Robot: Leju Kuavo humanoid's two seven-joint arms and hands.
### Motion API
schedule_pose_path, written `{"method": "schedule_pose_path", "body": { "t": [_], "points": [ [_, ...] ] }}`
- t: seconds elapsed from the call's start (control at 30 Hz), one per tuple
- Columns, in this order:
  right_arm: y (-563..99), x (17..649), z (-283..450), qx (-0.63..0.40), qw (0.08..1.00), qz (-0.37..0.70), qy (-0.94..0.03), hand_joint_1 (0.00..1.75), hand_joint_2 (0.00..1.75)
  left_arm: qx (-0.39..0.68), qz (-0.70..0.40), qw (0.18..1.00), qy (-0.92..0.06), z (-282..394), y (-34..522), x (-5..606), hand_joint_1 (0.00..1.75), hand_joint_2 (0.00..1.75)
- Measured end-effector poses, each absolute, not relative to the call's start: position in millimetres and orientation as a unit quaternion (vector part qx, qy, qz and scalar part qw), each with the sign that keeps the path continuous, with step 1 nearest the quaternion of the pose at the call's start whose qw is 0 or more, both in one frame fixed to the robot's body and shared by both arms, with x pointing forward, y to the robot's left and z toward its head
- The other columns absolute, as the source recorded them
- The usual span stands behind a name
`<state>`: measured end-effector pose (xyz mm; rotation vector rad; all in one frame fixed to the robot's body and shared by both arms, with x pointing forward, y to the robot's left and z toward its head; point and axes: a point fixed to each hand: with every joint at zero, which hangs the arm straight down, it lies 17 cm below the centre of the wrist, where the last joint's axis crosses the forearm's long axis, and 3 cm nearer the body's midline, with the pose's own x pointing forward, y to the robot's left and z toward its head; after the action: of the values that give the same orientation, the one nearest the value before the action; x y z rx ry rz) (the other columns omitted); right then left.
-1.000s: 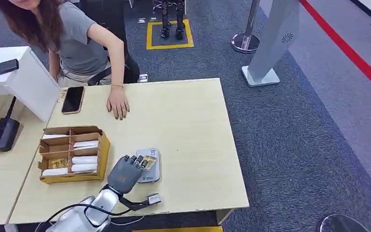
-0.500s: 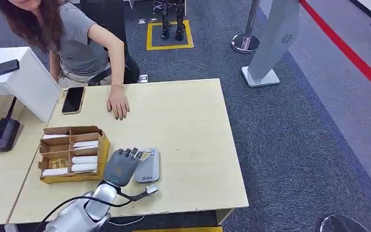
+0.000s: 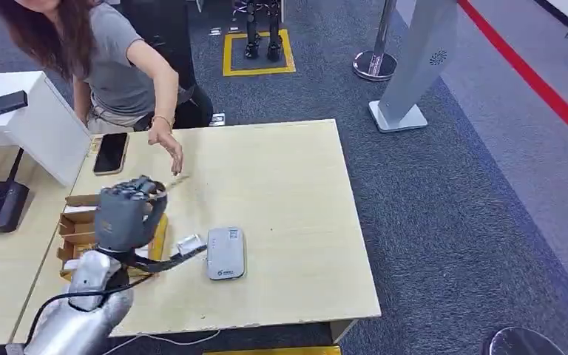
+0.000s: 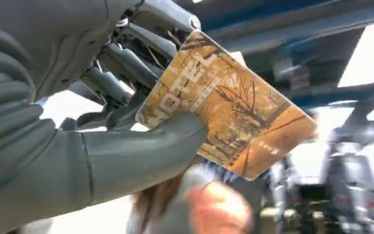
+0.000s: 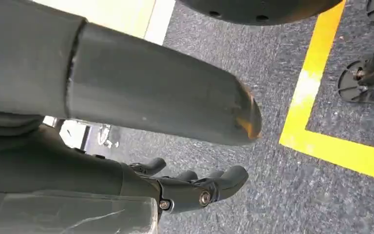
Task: Pass the card to the sensor for recognition and then transmit it.
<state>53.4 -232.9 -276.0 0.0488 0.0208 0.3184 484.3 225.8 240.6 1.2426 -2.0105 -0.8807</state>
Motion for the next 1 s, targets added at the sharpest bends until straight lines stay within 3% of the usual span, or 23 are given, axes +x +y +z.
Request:
{"method": "schedule_pose_path", "body": {
  "t": [0.3,0.53,0.77,1.0],
  "points": [
    [-233,50,-276,0.025,0.987,0.157,0.012,0.00,0.00,0.498,-0.248,0.360,-0.749,248,298,490,1.75,1.75],
    [-232,50,-276,0.027,0.989,0.146,0.012,0.00,0.00,0.288,-0.016,0.543,-0.789,216,383,504,1.75,1.75],
    [-233,51,-276,0.025,0.990,0.140,0.012,0.00,0.00,0.273,0.071,0.571,-0.771,195,454,500,1.75,1.75],
    [-231,51,-276,0.029,0.990,0.139,0.012,0.00,0.00,0.293,0.085,0.575,-0.759,187,478,495,1.75,1.75]
  ]
}}
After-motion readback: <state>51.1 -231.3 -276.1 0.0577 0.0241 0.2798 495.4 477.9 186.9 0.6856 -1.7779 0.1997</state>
